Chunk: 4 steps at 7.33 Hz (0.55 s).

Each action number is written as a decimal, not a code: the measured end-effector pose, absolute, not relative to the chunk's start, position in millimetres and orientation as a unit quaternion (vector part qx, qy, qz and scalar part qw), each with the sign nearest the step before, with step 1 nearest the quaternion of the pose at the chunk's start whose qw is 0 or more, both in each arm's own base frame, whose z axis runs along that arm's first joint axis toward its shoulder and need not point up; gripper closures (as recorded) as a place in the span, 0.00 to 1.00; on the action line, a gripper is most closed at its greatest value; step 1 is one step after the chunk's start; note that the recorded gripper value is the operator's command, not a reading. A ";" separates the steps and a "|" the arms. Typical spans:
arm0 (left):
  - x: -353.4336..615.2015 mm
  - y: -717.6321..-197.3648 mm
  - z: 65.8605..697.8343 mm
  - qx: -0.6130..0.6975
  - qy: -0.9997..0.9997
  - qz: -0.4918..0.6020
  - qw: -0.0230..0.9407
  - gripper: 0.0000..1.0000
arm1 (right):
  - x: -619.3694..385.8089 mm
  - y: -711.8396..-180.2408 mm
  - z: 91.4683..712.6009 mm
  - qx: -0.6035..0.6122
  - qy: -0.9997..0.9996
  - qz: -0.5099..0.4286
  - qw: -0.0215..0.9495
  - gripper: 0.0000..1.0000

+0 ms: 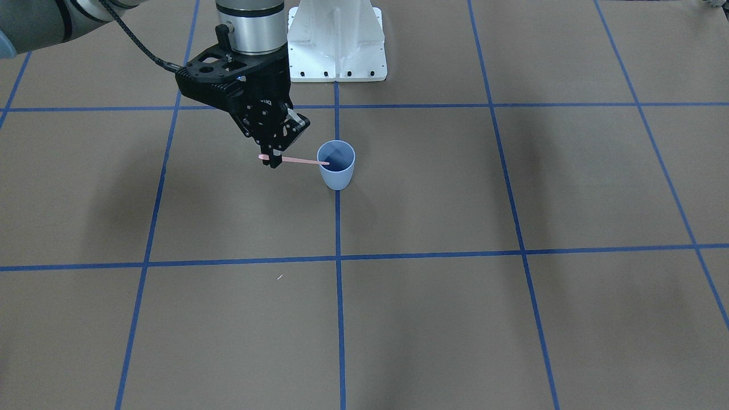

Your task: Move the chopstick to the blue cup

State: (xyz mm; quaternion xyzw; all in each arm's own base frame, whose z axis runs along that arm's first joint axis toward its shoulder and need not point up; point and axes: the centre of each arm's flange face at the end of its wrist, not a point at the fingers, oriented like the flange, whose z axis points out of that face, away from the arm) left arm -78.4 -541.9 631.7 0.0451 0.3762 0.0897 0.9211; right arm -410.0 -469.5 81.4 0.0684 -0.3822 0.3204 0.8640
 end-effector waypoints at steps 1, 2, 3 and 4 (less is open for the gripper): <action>-78.3 -541.8 631.8 0.045 0.376 0.090 0.921 0.01 | -421.8 -462.1 83.5 0.071 -0.377 0.318 0.867 1.00; -78.2 -541.8 631.9 0.045 0.376 0.090 0.921 0.01 | -432.8 -454.3 86.2 0.072 -0.369 0.316 0.871 1.00; -78.2 -541.6 632.1 0.045 0.376 0.090 0.921 0.01 | -442.7 -446.4 88.6 0.074 -0.362 0.312 0.876 1.00; -78.2 -541.3 632.6 0.044 0.377 0.090 0.921 0.01 | -453.4 -438.4 90.4 0.082 -0.356 0.308 0.879 1.00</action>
